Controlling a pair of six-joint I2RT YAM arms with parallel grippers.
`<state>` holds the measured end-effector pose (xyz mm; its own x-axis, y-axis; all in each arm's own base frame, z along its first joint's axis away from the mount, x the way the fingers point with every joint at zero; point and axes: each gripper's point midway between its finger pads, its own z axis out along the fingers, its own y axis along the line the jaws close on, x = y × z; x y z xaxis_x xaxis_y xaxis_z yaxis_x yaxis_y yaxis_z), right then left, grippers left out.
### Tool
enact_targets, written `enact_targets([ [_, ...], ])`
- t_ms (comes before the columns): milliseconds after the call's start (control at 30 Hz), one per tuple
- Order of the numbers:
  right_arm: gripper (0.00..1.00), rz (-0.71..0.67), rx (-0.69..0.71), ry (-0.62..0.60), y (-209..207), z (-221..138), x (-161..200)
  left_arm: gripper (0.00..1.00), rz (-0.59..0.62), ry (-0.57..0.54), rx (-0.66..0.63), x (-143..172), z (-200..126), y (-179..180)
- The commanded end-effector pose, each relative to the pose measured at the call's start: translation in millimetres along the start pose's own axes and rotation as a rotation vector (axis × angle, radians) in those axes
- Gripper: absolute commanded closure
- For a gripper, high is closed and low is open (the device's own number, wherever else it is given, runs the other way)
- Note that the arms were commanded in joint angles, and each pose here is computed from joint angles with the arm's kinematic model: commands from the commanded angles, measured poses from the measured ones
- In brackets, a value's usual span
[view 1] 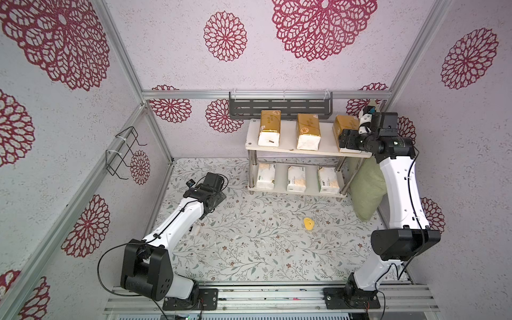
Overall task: Place the tissue boxes on the shelf by color
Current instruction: Place a box of tissues on the shelf.
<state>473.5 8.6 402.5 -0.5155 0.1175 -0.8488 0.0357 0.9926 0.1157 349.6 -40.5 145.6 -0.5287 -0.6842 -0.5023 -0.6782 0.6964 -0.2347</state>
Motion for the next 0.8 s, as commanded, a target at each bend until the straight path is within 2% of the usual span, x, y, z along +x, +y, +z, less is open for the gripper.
enact_targets([
  [0,0.1,0.017,0.035,-0.026,-7,-1,-6,0.03,-0.017,-0.025,-0.016,-5,-4,9],
  [433,0.09,0.034,0.059,-0.037,-2,4,-1,0.03,-0.017,-0.026,-0.017,-6,-5,10],
  [767,0.01,0.038,0.046,-0.072,1,-6,-10,0.02,-0.016,-0.026,-0.018,-6,-4,10],
])
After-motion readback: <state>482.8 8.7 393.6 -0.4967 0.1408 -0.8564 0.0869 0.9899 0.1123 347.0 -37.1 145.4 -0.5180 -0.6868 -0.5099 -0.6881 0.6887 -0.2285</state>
